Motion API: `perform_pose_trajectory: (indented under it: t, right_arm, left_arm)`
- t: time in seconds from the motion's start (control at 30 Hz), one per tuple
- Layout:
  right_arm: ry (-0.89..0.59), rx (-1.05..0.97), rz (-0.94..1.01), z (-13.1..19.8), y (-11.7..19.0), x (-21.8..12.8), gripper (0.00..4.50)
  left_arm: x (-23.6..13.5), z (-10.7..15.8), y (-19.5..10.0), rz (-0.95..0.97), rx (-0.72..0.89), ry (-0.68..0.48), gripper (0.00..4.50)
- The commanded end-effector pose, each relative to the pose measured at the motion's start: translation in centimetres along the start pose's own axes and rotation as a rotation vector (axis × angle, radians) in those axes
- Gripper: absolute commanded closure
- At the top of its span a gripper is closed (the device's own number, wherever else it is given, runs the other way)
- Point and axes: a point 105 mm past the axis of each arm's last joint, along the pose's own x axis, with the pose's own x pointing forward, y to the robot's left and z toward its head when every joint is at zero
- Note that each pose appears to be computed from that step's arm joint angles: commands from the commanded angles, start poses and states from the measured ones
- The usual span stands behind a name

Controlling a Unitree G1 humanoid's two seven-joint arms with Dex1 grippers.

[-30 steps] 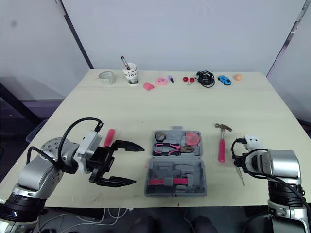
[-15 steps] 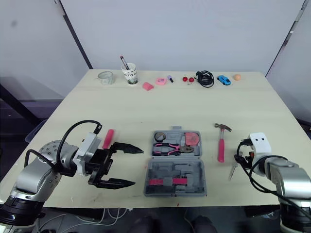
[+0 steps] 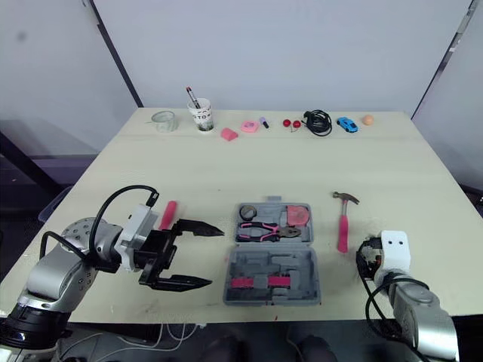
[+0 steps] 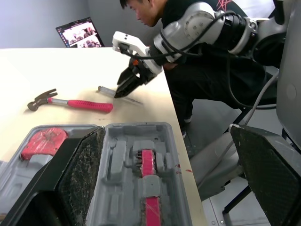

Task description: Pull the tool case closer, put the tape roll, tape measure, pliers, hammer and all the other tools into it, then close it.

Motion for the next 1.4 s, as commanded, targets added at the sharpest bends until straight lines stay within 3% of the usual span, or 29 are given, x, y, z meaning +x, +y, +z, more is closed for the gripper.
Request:
perform_pose_trajectory:
  t: [0.03, 0.37, 0.4, 0.47, 0.53, 0.57, 0.67, 1.07, 1.4]
  right_arm:
    - [-0.08, 0.002, -0.016, 1.0, 0.2, -0.1, 0.97]
    - [-0.08, 0.059, -0.018, -0.4, 0.6, 1.2, 0.97]
    - [-0.079, 0.054, -0.018, -0.6, 0.5, 1.3, 1.61]
    - [-0.065, 0.048, -0.023, -1.1, 0.3, 1.4, 2.31]
    - [-0.061, 0.041, -0.025, -1.2, 0.2, 1.4, 2.57]
    - [-0.063, 0.039, -0.026, -1.2, 0.2, 1.4, 3.32]
    - [-0.061, 0.035, -0.035, -1.3, 0.0, 1.4, 4.43]
    - [-0.132, -0.078, 0.002, 1.1, -2.8, -0.3, 4.43]
    - [-0.211, -0.384, 0.415, 3.8, 1.4, -2.8, 4.43]
  left_arm:
    - [-0.1, 0.9, 0.1, 0.003, 0.041, -0.014, 0.0]
    - [-0.4, 1.1, 0.2, 0.012, 0.044, -0.011, 0.0]
    - [-0.3, 1.1, 0.2, 0.014, 0.044, -0.012, 0.0]
    - [-0.3, 1.1, 0.2, 0.017, 0.044, -0.013, 0.0]
    - [-0.4, 1.1, 0.2, 0.02, 0.042, -0.014, 0.0]
    - [-0.4, 1.1, 0.2, 0.022, 0.042, -0.014, 0.0]
    - [-0.4, 1.1, 0.2, 0.029, 0.041, -0.017, 0.0]
    - [-0.5, 1.1, 0.2, 0.049, 0.045, -0.035, 0.0]
    - [-1.0, 0.6, 0.3, 0.071, 0.027, -0.039, 0.0]
